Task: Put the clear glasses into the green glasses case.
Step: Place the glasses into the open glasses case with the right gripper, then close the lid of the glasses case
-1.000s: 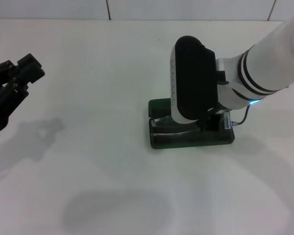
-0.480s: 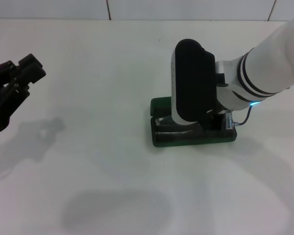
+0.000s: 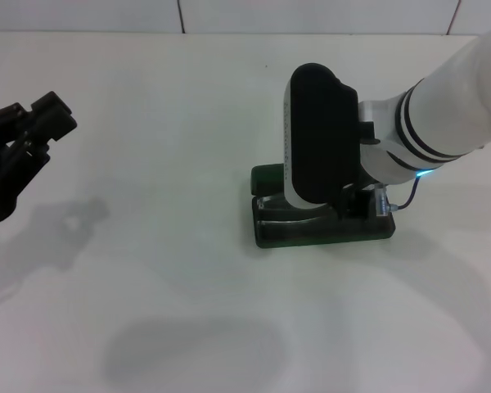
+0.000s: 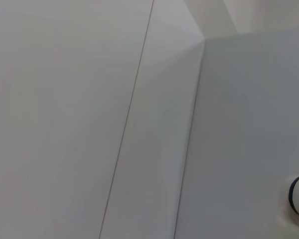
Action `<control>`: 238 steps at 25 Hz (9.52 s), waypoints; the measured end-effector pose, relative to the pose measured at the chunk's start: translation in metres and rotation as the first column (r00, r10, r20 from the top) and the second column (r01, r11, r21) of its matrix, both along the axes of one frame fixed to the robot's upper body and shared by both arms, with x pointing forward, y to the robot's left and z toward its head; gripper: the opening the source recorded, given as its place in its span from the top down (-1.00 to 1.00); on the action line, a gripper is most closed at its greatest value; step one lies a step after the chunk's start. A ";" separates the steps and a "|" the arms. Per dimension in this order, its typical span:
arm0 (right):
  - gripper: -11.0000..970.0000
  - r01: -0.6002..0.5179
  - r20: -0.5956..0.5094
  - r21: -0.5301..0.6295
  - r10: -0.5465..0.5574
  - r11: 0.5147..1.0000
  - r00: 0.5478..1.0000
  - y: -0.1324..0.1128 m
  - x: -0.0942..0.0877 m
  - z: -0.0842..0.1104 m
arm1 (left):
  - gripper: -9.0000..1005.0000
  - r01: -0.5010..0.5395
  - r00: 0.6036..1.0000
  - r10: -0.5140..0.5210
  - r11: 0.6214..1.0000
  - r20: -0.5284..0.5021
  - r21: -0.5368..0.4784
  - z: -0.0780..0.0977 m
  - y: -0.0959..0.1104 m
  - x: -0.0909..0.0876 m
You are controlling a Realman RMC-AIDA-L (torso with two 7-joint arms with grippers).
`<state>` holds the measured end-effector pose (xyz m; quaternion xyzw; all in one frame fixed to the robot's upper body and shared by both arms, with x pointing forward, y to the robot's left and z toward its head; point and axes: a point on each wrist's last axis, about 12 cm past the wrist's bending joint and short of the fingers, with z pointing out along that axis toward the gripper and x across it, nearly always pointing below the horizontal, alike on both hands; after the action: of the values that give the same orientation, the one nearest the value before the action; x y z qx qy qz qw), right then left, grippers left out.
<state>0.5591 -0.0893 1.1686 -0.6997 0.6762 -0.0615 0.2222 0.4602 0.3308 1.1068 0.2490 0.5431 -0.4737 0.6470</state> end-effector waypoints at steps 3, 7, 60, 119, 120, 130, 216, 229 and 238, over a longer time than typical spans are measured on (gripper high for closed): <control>0.78 0.005 -0.001 -0.002 -0.005 1.000 1.000 0.000 -0.001 0.001 | 0.70 0.002 1.000 -0.002 1.000 -0.003 0.002 -0.001 0.000 0.000; 0.78 0.011 -0.006 -0.006 -0.011 1.000 1.000 0.000 -0.001 0.001 | 0.70 0.002 1.000 -0.002 1.000 -0.004 0.002 -0.001 0.000 -0.001; 0.43 -0.002 0.027 0.007 0.002 1.000 1.000 0.002 -0.014 0.005 | 0.69 -0.011 1.000 0.011 1.000 -0.007 0.010 -0.003 -0.001 0.001; 0.91 0.295 -0.029 0.028 -0.295 0.955 0.955 -0.065 -0.012 -0.032 | 0.69 -0.021 0.999 0.021 1.000 -0.028 0.000 -0.009 -0.002 -0.006; 0.90 0.296 -0.030 0.028 -0.295 0.955 0.955 -0.065 -0.012 -0.032 | 0.69 -0.021 0.999 0.021 1.000 -0.028 0.000 -0.009 -0.002 -0.006; 0.90 0.293 -0.041 0.045 -0.291 0.955 0.956 -0.063 -0.014 -0.032 | 0.69 -0.020 0.999 0.020 1.000 -0.031 -0.003 -0.011 -0.002 -0.007; 0.81 0.227 -0.205 0.974 -0.375 0.014 0.904 -0.328 -0.115 -0.033 | 0.62 0.260 0.946 -0.175 0.913 -0.274 0.314 -0.016 -0.167 0.119; 0.66 0.221 -0.216 0.975 -0.393 -0.035 0.894 -0.327 -0.123 -0.049 | 0.50 0.238 0.942 -0.104 0.877 -0.320 0.416 -0.029 -0.186 0.128; 0.63 0.223 -0.221 0.974 -0.389 -0.041 0.894 -0.324 -0.119 -0.053 | 0.51 0.231 0.938 -0.067 0.851 -0.339 0.472 -0.038 -0.191 0.129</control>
<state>0.4406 -0.4129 1.1155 -0.1764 0.6504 0.3301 0.6610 0.5888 0.1394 1.0693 0.3738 0.7214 -0.3973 0.4266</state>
